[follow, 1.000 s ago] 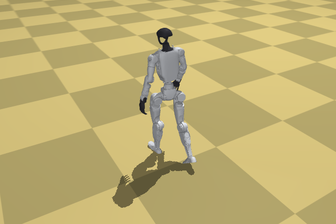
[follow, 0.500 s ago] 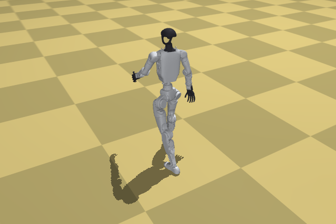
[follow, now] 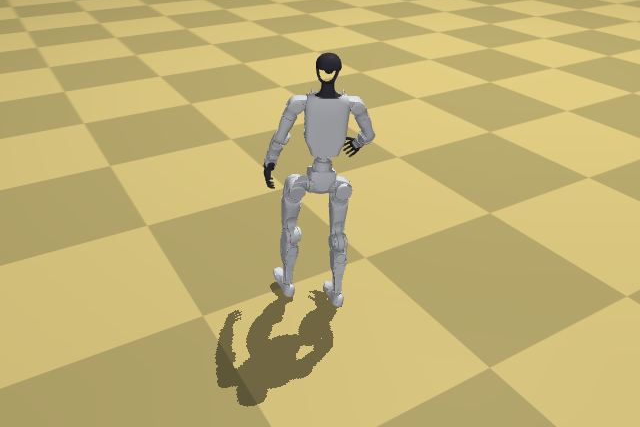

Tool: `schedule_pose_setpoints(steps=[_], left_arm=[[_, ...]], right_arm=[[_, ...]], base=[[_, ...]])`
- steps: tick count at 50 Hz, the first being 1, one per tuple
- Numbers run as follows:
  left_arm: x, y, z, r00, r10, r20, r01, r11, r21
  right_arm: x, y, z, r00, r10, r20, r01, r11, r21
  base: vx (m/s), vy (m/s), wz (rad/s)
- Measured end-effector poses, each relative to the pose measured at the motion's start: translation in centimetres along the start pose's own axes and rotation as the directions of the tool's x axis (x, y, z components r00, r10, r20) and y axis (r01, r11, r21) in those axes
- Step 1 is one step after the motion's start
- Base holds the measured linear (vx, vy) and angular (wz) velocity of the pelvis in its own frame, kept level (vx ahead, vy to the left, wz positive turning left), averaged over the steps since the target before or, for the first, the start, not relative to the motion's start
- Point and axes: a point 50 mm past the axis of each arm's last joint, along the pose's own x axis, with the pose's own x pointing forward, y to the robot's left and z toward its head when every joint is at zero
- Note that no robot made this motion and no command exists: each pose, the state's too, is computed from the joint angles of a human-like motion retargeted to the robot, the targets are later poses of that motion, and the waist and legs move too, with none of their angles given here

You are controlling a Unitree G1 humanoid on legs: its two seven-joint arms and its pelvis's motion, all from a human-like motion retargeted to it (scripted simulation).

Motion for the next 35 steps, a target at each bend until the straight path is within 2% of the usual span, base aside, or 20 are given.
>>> schedule_pose_setpoints(steps=[3,8,13,17,23,30,35], left_arm=[[0.1,0.1,0.1,1.0,0.021,0.006,-0.021,0.999,0.034],[0.3,0.2,0.8,0.997,0.07,0.03,-0.071,0.996,0.049],[0.3,0.2,2.5,0.991,0.104,0.087,-0.108,0.993,0.042],[0.2,0.2,4.2,0.985,0.098,0.143,-0.108,0.992,0.059],[-0.1,0.9,5.5,0.98,0.09,0.177,-0.113,0.986,0.121],[-0.1,1.5,5.6,0.984,0.09,0.157,-0.122,0.972,0.203],[0.1,0.3,5.9,0.988,0.025,0.151,-0.067,0.959,0.277]], right_arm=[[-0.6,-0.1,-2.0,0.998,-0.031,-0.061,0.03,0.999,-0.017],[-2.6,-0.1,-7.9,0.943,-0.122,-0.31,0.122,0.992,-0.02],[-6.3,-0.8,-14.1,0.784,-0.201,-0.587,0.258,0.966,0.013],[-9.6,-1.8,-17.6,0.637,-0.22,-0.739,0.356,0.934,0.03],[-13.4,-3.0,-20.4,0.518,-0.203,-0.831,0.398,0.917,0.024],[-15.9,-3.3,-21.9,0.486,-0.158,-0.86,0.411,0.909,0.065],[-17.6,-2.8,-22.9,0.456,-0.112,-0.883,0.444,0.888,0.116]], base=[[0.41,0.18,-1.99],[0.34,0.25,-1.72],[0.28,0.24,-1.7],[0.24,0.13,-1.63],[0.13,0.14,-1.51],[0.07,0.11,-1.11],[0.06,0.04,-0.56]])
